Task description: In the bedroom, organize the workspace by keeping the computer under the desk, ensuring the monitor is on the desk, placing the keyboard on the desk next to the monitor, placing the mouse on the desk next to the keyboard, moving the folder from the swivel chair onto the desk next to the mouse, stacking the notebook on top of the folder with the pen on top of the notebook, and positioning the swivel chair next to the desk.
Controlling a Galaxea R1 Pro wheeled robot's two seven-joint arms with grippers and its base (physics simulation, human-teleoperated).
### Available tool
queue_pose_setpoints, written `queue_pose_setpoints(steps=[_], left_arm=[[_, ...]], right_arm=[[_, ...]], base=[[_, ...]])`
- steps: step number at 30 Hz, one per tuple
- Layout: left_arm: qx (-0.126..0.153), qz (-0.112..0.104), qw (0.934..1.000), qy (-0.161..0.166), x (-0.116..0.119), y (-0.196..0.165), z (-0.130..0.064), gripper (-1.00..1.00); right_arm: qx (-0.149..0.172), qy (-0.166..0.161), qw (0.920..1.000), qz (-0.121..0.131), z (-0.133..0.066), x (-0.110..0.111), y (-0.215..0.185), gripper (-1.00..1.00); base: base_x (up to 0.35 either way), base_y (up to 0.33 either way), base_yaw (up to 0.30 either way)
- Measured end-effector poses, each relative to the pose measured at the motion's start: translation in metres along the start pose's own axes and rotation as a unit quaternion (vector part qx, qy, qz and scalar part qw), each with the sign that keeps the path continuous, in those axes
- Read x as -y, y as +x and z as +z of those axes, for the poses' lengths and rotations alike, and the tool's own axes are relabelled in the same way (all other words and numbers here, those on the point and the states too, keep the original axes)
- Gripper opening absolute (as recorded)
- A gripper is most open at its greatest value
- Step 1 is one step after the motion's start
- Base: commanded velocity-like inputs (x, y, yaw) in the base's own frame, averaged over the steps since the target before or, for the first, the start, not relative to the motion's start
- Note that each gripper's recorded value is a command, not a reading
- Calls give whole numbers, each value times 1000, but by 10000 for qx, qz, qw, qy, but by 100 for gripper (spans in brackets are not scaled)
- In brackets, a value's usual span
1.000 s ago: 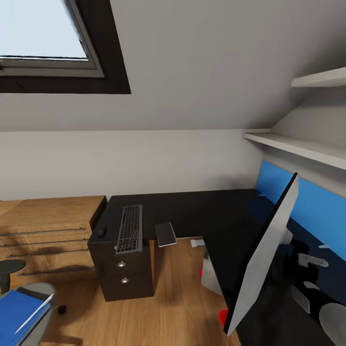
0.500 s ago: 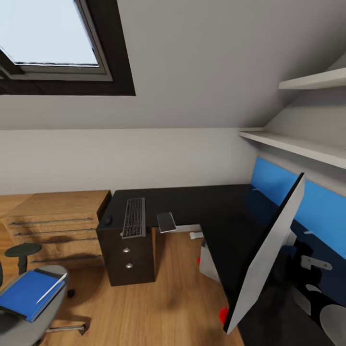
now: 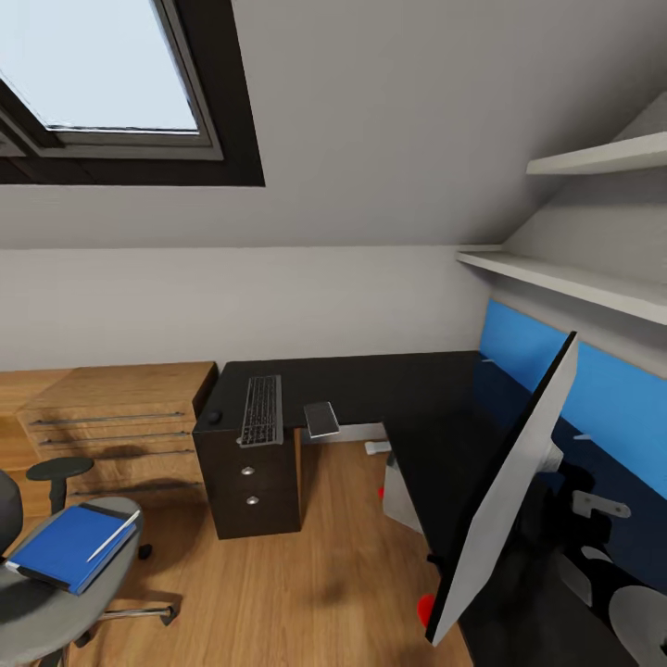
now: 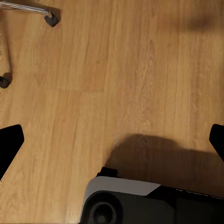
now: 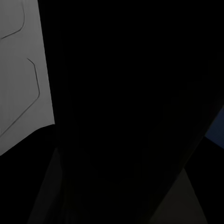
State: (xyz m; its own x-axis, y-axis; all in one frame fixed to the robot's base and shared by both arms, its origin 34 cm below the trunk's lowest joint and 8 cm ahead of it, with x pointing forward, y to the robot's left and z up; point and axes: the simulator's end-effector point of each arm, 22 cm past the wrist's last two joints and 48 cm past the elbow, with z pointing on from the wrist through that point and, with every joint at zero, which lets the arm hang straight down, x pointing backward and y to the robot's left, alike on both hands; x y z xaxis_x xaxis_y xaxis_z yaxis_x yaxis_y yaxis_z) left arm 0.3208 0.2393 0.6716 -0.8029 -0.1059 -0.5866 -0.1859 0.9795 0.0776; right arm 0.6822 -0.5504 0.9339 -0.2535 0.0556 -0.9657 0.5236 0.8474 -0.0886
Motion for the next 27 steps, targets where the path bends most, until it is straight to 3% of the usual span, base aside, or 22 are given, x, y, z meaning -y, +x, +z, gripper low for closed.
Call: queue_pose_setpoints(steps=[24, 27], left_arm=[[98, 16, 10000, -3, -3, -5, 1, 100], [92, 21, 10000, -5, -3, -5, 1, 100]], right_arm=[[5, -1, 10000, -4, 0, -1, 0, -100], [91, -172, 9998, 8, -4, -24, -1, -100]], base=[[-12, 0, 0], [-313, 0, 0]])
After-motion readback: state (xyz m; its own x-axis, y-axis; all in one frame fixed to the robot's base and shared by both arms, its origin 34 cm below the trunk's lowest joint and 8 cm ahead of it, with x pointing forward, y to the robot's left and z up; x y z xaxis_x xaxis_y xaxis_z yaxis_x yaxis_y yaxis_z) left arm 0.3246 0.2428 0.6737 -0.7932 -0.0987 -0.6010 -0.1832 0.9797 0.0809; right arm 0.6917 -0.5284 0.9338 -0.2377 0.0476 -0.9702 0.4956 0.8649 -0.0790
